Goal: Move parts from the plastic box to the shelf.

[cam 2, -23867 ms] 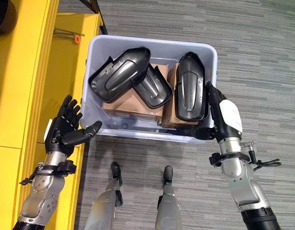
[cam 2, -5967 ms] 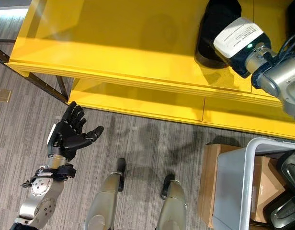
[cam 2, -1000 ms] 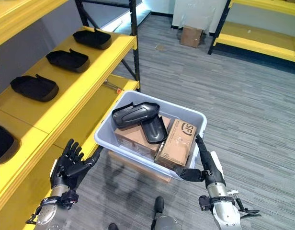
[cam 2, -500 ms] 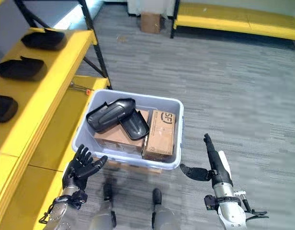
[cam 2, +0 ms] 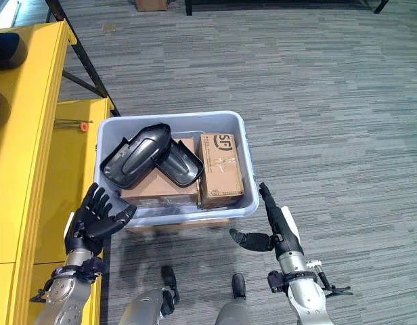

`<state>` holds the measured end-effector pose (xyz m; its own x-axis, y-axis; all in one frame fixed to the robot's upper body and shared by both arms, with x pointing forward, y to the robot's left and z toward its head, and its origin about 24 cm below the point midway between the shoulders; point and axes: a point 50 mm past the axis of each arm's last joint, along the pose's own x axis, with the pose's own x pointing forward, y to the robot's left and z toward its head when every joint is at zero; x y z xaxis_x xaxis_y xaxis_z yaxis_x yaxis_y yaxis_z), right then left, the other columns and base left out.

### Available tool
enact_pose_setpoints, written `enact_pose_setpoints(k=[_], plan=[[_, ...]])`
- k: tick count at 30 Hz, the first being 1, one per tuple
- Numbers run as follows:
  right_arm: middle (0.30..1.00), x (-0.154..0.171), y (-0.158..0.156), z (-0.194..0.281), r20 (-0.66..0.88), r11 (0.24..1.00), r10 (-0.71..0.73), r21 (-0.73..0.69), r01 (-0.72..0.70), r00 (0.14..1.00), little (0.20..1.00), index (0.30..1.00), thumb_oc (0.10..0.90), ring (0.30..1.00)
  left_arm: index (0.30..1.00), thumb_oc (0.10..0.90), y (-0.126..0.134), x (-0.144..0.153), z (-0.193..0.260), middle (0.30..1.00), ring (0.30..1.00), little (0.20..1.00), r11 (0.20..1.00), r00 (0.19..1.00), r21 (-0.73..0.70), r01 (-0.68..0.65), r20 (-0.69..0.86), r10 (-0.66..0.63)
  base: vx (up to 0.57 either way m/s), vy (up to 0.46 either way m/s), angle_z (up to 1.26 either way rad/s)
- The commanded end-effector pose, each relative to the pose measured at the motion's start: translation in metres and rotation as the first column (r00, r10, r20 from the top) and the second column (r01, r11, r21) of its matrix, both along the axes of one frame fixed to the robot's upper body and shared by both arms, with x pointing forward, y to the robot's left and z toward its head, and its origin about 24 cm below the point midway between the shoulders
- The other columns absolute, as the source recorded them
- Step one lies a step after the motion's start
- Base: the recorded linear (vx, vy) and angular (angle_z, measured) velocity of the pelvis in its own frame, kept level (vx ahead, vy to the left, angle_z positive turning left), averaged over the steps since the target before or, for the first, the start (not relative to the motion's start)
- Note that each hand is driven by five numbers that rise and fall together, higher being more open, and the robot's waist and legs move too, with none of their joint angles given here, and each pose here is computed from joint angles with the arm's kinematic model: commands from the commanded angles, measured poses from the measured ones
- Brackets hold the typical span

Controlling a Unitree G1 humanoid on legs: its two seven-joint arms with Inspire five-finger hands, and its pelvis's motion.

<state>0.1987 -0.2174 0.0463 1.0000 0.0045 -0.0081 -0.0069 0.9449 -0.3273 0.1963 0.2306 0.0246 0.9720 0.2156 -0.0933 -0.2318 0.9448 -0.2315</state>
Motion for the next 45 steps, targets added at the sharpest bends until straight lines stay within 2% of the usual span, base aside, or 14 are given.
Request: enact_pose_setpoints(k=[1,3,6,11,19,22,29,45], plan=[[1.0,0.01,-0.016,0.046,0.231,0.99,0.005,-0.136,0.027,0.973,1.0,1.0,0.9,1.0,1.0,0.9,0.009,0.002,0.046,1.0,1.0,1.0,0.998,0.973,0.054,-0.015,0.23,0.002,-0.02,-0.053,-0.26],[1.0,0.012,-0.015,0.049,0.245,0.989,0.012,-0.146,0.025,0.97,1.0,1.0,0.9,1.0,1.0,0.9,0.009,0.002,0.047,1.0,1.0,1.0,0.998,0.972,0.054,-0.016,0.233,0.003,0.01,-0.048,-0.22],[1.0,0.021,-0.019,0.073,0.331,0.958,0.051,-0.283,0.047,0.942,1.0,1.0,0.9,1.0,1.0,0.9,0.009,0.004,0.051,1.0,1.0,1.0,0.997,0.97,0.077,-0.014,0.245,-0.005,0.03,-0.058,-0.09],[1.0,0.034,-0.013,0.103,0.442,0.929,0.116,-0.364,0.06,0.889,1.0,1.0,0.9,1.0,1.0,0.9,0.004,0.009,0.054,1.0,1.0,1.0,0.998,0.965,0.07,0.007,0.261,-0.025,-0.01,-0.055,0.09],[1.0,0.06,0.014,0.137,0.546,0.931,0.211,-0.365,0.004,0.811,1.0,1.0,0.9,1.0,1.0,0.9,-0.004,0.019,0.067,1.0,1.0,1.0,0.997,0.948,0.074,0.029,0.315,-0.051,-0.02,-0.06,0.16],[1.0,0.081,0.03,0.159,0.599,0.929,0.236,-0.369,0.003,0.765,1.0,1.0,0.9,1.0,1.0,0.9,-0.008,0.022,0.07,1.0,1.0,1.0,0.999,0.941,0.044,0.024,0.336,-0.038,-0.02,-0.058,0.11],[1.0,0.103,0.055,0.189,0.638,0.894,0.299,-0.448,0.027,0.709,1.0,1.0,0.9,1.0,1.0,0.9,-0.015,0.025,0.074,1.0,1.0,1.0,0.999,0.935,0.023,0.034,0.353,-0.04,-0.01,-0.025,0.12],[1.0,0.125,0.076,0.215,0.666,0.842,0.328,-0.528,0.113,0.67,1.0,1.0,0.9,1.0,1.0,0.9,-0.021,0.032,0.086,1.0,1.0,1.0,0.999,0.911,0.003,0.035,0.412,-0.033,-0.01,-0.003,0.1]])
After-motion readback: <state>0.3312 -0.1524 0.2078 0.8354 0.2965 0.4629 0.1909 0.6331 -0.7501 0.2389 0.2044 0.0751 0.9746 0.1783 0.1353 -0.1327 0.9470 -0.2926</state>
